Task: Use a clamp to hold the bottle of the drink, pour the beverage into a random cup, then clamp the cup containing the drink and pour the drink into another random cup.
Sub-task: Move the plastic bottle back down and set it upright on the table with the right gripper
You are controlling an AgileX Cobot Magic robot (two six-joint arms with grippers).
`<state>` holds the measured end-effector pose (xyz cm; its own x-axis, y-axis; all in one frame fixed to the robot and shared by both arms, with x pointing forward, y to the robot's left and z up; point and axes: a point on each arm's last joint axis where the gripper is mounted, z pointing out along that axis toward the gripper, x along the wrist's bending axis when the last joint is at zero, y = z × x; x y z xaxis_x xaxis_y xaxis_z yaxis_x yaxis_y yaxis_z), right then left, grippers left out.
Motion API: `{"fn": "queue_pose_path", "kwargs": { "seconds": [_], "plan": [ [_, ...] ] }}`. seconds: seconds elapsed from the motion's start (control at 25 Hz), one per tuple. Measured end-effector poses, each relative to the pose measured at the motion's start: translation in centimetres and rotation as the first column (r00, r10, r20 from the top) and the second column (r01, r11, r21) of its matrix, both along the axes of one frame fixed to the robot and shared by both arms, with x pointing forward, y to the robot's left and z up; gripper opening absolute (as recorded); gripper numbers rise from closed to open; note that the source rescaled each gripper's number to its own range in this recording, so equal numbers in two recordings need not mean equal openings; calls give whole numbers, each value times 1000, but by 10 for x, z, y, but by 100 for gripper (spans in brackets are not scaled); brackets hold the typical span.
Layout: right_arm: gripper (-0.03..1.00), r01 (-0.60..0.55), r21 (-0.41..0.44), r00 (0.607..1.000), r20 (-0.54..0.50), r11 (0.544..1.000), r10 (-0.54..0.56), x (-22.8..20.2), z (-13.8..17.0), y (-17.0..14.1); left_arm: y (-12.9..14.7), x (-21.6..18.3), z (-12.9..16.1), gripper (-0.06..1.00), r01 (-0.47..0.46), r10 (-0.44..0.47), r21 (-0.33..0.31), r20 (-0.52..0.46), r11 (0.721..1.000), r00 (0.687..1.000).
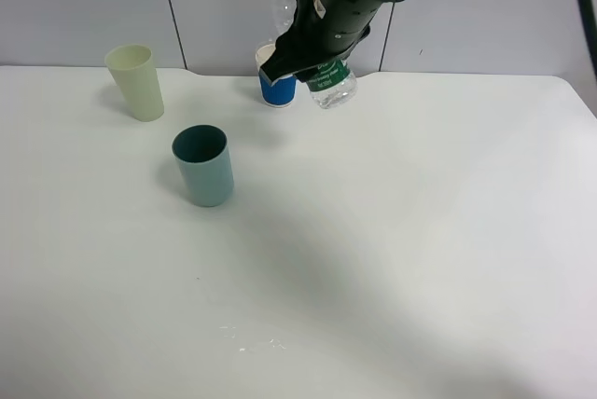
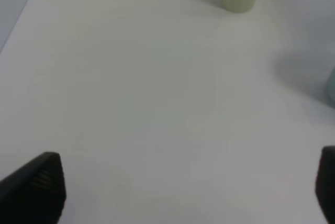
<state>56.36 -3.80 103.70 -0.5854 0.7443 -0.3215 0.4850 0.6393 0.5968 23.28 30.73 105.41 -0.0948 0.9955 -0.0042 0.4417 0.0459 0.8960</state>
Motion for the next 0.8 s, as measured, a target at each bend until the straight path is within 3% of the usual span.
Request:
{"fn": "queue_pose_path", "kwargs": {
  "seconds": [0.28,0.52,0.8],
  "plan": [
    [0,-94,185,995,37,978,88,-18,5,-31,0,0,0,89,0,0,0,0,1000,1000],
    [0,-165,304,977,183,938,113,-40,-6,-57,0,0,0,89,0,0,0,0,1000,1000],
    [0,-174,431,947,319,886,31,-57,-45,-86,0,0,0,89,0,0,0,0,1000,1000]
  ]
}}
